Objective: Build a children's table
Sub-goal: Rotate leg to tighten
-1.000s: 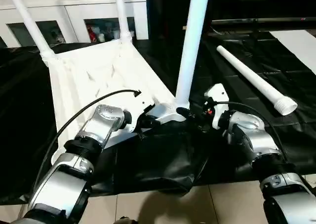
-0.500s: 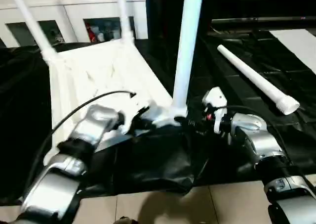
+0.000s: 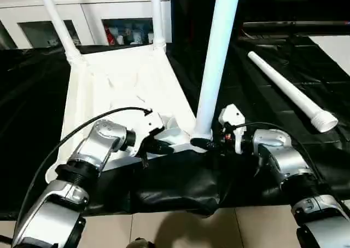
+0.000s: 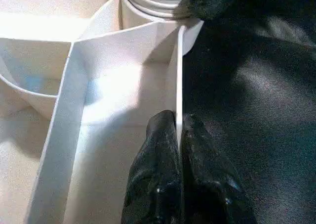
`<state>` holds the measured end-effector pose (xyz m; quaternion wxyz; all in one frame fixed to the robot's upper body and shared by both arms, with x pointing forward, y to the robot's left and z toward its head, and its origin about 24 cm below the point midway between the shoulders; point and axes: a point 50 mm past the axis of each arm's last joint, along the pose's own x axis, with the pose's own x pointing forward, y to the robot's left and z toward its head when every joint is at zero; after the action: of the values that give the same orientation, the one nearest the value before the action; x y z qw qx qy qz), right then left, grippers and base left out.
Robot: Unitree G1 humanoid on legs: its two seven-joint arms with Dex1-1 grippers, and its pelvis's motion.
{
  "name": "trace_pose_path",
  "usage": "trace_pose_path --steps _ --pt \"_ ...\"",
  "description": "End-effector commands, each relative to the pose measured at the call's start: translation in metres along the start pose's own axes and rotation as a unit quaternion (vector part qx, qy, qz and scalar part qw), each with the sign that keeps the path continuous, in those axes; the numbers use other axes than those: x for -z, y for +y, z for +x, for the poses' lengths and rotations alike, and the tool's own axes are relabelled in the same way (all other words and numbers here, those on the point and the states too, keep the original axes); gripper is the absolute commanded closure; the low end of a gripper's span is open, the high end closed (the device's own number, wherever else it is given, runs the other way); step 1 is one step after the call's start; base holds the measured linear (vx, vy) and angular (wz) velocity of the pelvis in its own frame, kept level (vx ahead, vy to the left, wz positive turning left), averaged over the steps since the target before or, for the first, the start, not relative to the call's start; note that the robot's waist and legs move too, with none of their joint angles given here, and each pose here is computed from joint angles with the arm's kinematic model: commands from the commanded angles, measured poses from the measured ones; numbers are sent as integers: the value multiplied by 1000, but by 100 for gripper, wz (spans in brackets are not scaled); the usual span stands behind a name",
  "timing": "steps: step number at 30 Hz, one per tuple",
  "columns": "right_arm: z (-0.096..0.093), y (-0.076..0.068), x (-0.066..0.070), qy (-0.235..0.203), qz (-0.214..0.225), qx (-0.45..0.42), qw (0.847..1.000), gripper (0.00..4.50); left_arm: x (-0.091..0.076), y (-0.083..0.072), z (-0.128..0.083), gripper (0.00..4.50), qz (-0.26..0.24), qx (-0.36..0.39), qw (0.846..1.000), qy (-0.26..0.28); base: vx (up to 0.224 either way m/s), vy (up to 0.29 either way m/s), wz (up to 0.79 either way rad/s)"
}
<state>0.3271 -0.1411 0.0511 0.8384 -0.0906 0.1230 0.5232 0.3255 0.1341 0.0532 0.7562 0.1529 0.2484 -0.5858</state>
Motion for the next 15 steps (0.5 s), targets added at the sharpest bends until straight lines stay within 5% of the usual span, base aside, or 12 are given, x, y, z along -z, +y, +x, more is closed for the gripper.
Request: trace_pose_path --steps 1,11,15 --pt "-1 -3 -2 -5 1 2 1000 160 -2 -6 6 450 0 33 999 -9 0 0 0" --pt "1 1 6 -4 5 3 1000 176 1 -6 4 450 0 31 999 -7 0 0 0" --pt "13 -8 22 -1 69 167 984 177 -1 3 16 450 -32 -59 998 -11 0 0 0"
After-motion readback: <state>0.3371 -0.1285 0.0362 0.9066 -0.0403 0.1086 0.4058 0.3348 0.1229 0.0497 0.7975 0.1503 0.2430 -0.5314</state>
